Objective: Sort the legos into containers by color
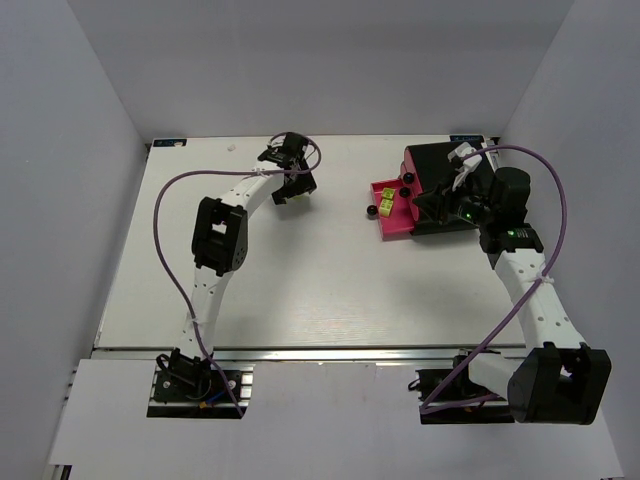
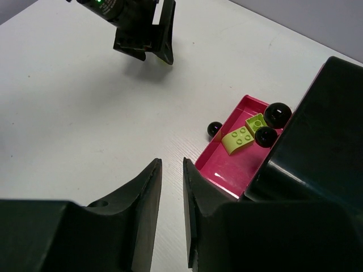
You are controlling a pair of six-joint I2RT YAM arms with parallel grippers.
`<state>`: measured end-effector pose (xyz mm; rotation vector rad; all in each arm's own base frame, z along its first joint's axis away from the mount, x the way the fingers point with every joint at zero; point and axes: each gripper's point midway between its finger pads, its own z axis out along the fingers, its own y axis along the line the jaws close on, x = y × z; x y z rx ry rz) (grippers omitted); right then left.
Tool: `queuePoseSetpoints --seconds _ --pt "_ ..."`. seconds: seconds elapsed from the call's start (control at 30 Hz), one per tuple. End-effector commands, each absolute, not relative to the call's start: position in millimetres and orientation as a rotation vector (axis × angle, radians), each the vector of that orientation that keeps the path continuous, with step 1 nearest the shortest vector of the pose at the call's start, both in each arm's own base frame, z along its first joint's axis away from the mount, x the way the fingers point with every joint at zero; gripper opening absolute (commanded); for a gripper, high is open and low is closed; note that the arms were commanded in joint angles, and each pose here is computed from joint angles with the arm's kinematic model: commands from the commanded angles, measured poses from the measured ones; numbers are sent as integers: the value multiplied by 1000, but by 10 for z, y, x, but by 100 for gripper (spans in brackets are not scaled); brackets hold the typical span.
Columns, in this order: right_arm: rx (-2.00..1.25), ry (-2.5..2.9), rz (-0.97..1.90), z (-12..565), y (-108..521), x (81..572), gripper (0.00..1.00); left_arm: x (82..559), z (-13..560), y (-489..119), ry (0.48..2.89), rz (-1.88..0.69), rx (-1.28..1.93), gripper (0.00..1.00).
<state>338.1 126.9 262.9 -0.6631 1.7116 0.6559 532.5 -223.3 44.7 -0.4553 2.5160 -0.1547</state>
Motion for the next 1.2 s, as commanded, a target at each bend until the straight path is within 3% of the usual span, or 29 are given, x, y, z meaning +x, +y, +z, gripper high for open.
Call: queuePoseSetpoints --seconds 0.0,0.33,0.5,0.6,0.73,0.93,1.03,1.17 --pt "-683 1669 643 2752 1278 3411 27 5410 618 -2269 2473 -208 -531 84" --pt "-681 1669 642 2744 1273 3421 28 5573 404 -2254 2484 -307 -642 84" --pt "-681 1666 635 2752 1267 3416 28 5595 341 -2235 2486 -323 -676 80" --pt "-682 1663 633 2751 1266 3418 28 5597 335 -2254 2487 -337 -677 72" --pt "-680 1661 629 2758 1259 3413 28 5576 353 -2288 2492 -366 -661 52" --pt "-681 1661 635 2749 1269 3411 28 5511 480 -2357 2491 -440 -590 30" --pt "-681 1664 634 2735 1266 3418 27 5434 772 -2595 2468 -556 -404 21" --pt "-681 1666 617 2724 1245 3437 26 5088 1355 -3339 2346 -1013 -11 18"
